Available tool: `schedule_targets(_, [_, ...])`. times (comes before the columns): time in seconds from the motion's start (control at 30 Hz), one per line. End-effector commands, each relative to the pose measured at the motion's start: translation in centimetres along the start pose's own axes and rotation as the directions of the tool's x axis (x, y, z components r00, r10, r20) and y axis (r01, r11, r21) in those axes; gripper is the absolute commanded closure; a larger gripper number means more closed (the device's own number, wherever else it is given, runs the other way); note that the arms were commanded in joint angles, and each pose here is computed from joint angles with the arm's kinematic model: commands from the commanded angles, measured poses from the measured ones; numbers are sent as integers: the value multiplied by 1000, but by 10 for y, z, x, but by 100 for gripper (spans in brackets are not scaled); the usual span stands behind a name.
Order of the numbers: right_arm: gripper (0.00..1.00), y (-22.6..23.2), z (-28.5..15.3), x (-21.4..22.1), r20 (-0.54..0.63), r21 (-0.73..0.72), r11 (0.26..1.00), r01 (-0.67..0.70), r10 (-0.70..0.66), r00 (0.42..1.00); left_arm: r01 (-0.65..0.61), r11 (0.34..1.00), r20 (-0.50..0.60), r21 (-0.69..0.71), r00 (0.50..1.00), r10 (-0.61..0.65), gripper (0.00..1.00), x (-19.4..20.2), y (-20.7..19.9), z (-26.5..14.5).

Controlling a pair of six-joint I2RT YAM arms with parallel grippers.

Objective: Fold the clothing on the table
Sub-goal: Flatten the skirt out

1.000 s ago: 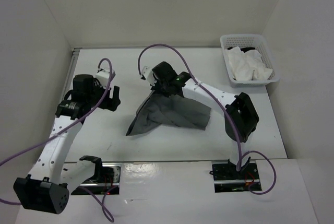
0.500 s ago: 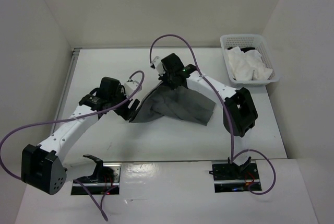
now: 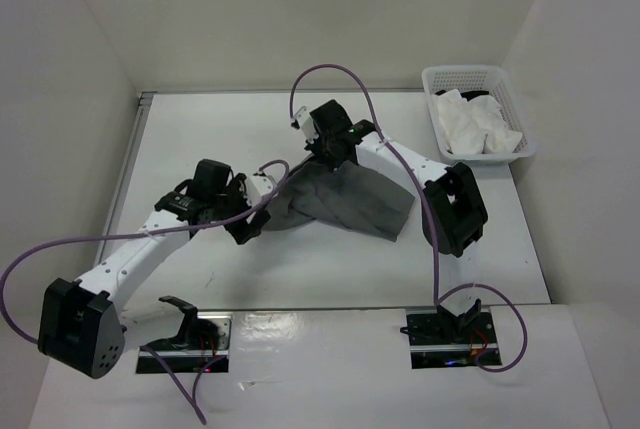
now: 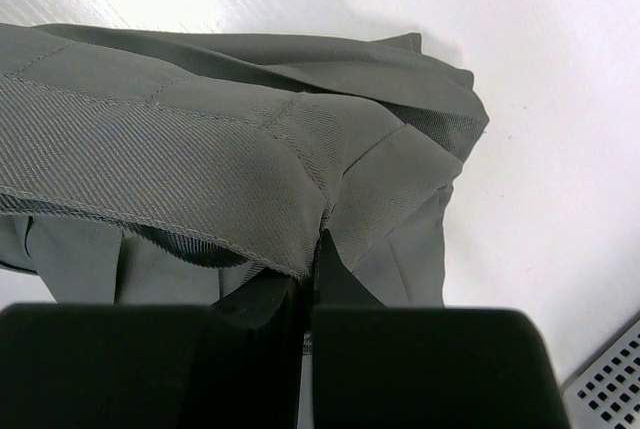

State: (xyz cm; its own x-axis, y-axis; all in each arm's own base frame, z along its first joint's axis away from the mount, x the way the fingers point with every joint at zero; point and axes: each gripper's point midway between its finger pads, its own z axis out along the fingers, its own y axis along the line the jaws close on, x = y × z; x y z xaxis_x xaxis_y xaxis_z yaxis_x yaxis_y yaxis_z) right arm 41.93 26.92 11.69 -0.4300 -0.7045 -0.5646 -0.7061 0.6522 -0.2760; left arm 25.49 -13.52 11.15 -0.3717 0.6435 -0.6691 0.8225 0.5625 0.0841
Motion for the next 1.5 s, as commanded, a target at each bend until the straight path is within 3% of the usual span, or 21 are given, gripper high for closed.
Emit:
schedule_targets(0.0, [100,-10,-22,-28,80,11,1000,-29,28,996,-96,995,50,5,994,96,11,-9,5,10])
schedule_targets(0.27, [100,-7,-30,-23,77,0,1000,-27,27,997,-113,993,51,16,992,112,11,-6,8,26])
schedule_targets(0.6, [100,-7,-38,-20,86,3,1000,-28,28,996,-71,988,9,137,997,71,14,10,2,49])
schedule_targets(0.7, [100,-8,-41,-19,88,4,1000,-19,19,996,-59,989,-2,138,998,60,32,12,6,52])
schedule_targets(0.73, [100,-9,-44,-21,96,7,1000,-20,20,995,-63,989,5,133,998,63,45,8,8,51])
schedule_targets(0.77, [100,-9,-44,-21,96,7,1000,-20,20,995,-40,992,-5,121,999,40,77,10,10,54])
schedule_targets(0.8, [100,-7,-43,-17,88,4,1000,-19,19,996,-40,993,-12,110,999,42,93,8,16,56])
schedule_targets(0.83, [100,-9,-47,-20,98,8,1000,-21,20,995,-14,996,-11,88,1000,15,100,-1,22,55])
schedule_targets(0.93, [100,-13,-57,-22,113,23,1000,-13,10,993,-2,998,-19,57,1000,3,100,-13,35,46])
schedule_targets(1.03, [100,-19,-74,-27,144,48,999,-8,1,990,32,999,52,-21,998,-31,100,-47,57,20])
schedule_targets(1.23, [98,-46,-137,-38,233,148,989,-29,-6,972,56,969,255,-239,967,7,100,-117,80,-71])
schedule_targets(1.33, [63,-58,-151,-33,254,206,976,-70,16,967,46,964,283,-262,959,31,100,-127,72,-88])
schedule_targets(1.37, [40,-59,-147,-25,244,221,971,-86,30,969,37,963,286,-267,957,42,100,-130,69,-90])
schedule_targets(1.47, [14,-74,-146,-15,242,305,939,-161,87,966,52,967,264,-249,964,16,100,-119,60,-80])
